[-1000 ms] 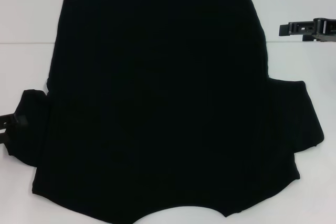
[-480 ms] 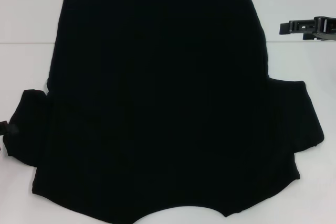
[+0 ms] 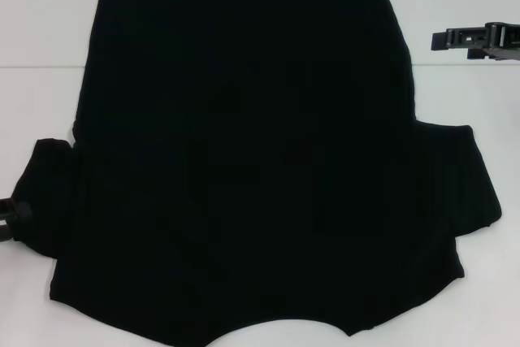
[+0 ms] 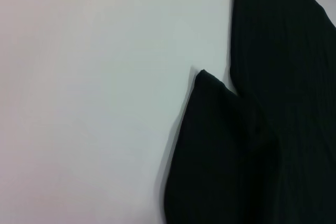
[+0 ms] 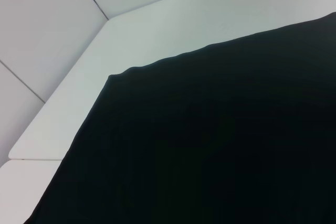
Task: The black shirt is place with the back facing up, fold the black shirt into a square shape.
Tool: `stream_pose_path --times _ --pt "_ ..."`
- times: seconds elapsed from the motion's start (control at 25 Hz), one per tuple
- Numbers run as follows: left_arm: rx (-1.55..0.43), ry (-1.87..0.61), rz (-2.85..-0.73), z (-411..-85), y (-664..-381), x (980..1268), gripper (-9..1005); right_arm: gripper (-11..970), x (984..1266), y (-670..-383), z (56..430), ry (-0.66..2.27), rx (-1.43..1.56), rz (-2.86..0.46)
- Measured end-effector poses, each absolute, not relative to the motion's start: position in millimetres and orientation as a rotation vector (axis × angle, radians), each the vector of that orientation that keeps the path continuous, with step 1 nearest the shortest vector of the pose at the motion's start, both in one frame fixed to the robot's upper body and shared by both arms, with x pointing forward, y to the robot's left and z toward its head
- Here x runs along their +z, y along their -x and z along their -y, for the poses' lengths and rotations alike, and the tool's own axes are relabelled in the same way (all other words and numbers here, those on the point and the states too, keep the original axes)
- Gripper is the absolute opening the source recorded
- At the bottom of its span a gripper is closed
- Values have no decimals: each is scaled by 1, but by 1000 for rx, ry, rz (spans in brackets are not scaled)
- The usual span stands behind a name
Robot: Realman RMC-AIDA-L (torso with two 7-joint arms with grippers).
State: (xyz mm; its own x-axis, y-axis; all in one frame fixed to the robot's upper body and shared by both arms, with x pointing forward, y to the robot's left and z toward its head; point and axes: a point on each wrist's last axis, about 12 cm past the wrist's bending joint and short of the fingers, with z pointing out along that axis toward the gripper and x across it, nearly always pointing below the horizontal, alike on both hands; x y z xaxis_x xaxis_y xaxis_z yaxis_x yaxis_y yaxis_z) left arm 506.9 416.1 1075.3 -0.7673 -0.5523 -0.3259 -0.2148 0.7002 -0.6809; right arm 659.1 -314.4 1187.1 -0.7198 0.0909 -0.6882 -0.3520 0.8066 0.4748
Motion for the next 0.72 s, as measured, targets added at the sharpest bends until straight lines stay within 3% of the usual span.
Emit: stream_pose_path --times 0.28,0.6,0.72 --pt "-874 587 -2392 -415 -507 1074 517 941 1187 -659 315 187 777 -2251" --pt "-870 611 -2387 -416 -507 1073 379 941 1187 -659 316 186 774 -2249" --pt "-845 628 -2392 -419 -506 1072 381 941 1187 -659 316 185 772 -2248"
